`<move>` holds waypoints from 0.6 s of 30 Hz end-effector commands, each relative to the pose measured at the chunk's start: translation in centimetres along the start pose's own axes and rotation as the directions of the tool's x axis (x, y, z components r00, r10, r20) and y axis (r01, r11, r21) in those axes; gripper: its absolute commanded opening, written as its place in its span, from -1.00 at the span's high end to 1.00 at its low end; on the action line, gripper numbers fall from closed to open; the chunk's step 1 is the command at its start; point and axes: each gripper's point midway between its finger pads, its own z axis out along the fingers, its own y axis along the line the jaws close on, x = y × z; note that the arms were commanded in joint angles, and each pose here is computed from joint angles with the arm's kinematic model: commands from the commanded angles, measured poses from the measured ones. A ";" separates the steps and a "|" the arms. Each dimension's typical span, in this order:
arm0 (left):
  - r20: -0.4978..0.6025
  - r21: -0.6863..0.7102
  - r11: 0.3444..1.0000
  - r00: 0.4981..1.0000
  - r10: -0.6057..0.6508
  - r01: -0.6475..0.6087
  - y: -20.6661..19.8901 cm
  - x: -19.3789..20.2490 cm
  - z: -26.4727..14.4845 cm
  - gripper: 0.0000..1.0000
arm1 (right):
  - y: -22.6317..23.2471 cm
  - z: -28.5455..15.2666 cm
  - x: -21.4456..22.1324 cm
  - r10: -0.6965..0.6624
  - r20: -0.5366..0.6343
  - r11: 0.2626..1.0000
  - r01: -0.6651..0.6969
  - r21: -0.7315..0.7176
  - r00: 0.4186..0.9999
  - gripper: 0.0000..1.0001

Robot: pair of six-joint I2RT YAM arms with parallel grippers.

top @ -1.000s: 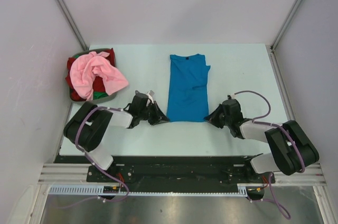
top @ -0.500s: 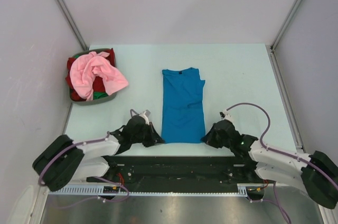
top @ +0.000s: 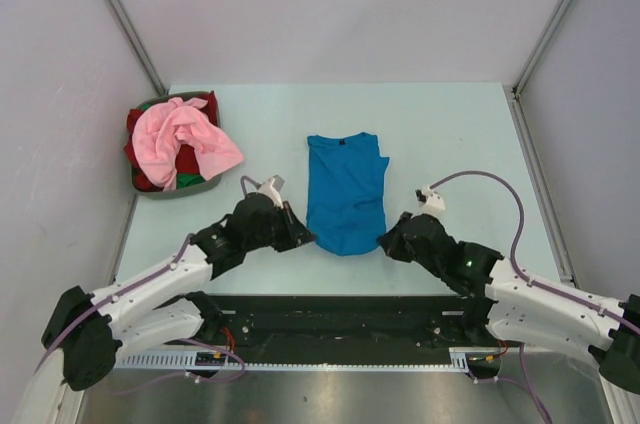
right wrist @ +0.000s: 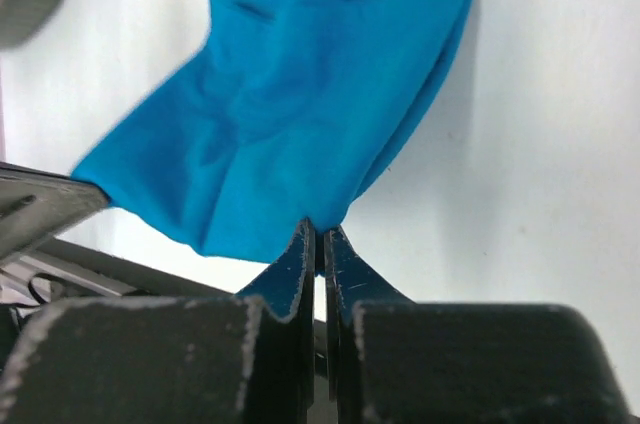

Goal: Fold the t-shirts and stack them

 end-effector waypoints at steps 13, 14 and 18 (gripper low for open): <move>0.122 -0.005 0.999 0.991 0.052 -0.052 -4.3 -12.0 2.4 1.00 | 2.4 4.6 -14.1 0.023 0.159 0.997 -0.012 -0.072 0.987 1.00; 0.124 -0.009 0.999 0.991 0.051 -0.050 -4.3 -12.6 2.6 1.00 | 3.3 4.7 -15.2 0.015 0.168 0.996 0.001 -0.094 0.986 1.00; 0.134 -0.009 0.999 0.990 0.046 -0.046 -4.6 -15.5 4.1 1.00 | 4.3 6.1 -18.1 0.023 0.184 0.992 0.000 -0.127 0.983 1.00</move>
